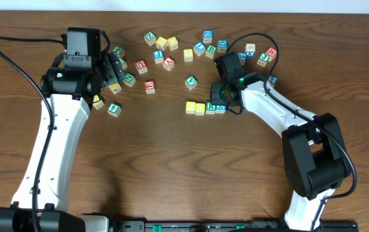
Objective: Spell out CORL
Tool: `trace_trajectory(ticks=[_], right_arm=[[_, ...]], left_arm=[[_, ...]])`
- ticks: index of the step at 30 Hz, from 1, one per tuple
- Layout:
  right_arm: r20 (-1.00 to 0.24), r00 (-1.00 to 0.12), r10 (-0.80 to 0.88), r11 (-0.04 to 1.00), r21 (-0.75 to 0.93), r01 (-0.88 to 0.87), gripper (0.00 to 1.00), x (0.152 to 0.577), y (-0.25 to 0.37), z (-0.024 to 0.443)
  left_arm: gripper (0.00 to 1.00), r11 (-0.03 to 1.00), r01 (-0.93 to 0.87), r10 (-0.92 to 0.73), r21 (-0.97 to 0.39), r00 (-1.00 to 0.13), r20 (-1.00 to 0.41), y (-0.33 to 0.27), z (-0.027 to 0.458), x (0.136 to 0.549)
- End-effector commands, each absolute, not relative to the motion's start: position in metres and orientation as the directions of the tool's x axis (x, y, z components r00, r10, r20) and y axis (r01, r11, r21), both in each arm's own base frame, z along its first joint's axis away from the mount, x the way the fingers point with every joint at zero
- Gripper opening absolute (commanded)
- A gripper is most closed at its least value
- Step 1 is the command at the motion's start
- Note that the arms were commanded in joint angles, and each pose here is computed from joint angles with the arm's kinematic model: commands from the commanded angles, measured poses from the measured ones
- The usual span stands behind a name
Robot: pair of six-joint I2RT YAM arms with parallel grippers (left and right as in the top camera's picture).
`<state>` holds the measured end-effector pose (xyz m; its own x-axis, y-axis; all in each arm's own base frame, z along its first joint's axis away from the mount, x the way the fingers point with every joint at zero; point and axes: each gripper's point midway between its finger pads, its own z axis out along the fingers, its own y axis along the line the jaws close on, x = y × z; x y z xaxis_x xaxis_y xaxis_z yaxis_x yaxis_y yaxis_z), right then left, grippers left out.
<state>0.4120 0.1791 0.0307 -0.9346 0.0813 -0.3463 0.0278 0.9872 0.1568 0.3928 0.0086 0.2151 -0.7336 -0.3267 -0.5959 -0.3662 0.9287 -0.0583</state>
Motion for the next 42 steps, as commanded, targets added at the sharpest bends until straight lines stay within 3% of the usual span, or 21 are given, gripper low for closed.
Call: trace_trajectory(ticks=[1, 28, 42], right_arm=[[-0.329, -0.941, 0.079, 0.988, 0.149, 0.031, 0.03, 0.408, 0.179, 0.024], [-0.303, -0.951, 0.063, 0.99, 0.138, 0.021, 0.02, 0.399, 0.181, 0.021], [-0.399, -0.917, -0.001, 0.97, 0.222, -0.098, 0.03, 0.42, 0.207, 0.034]], left_arm=[[0.98, 0.93, -0.364, -0.319, -0.051, -0.731, -0.603, 0.011, 0.218, 0.393], [0.98, 0.93, -0.364, -0.319, -0.051, -0.731, -0.603, 0.011, 0.218, 0.393], [0.98, 0.93, -0.364, -0.319, -0.051, -0.731, -0.603, 0.011, 0.218, 0.393]])
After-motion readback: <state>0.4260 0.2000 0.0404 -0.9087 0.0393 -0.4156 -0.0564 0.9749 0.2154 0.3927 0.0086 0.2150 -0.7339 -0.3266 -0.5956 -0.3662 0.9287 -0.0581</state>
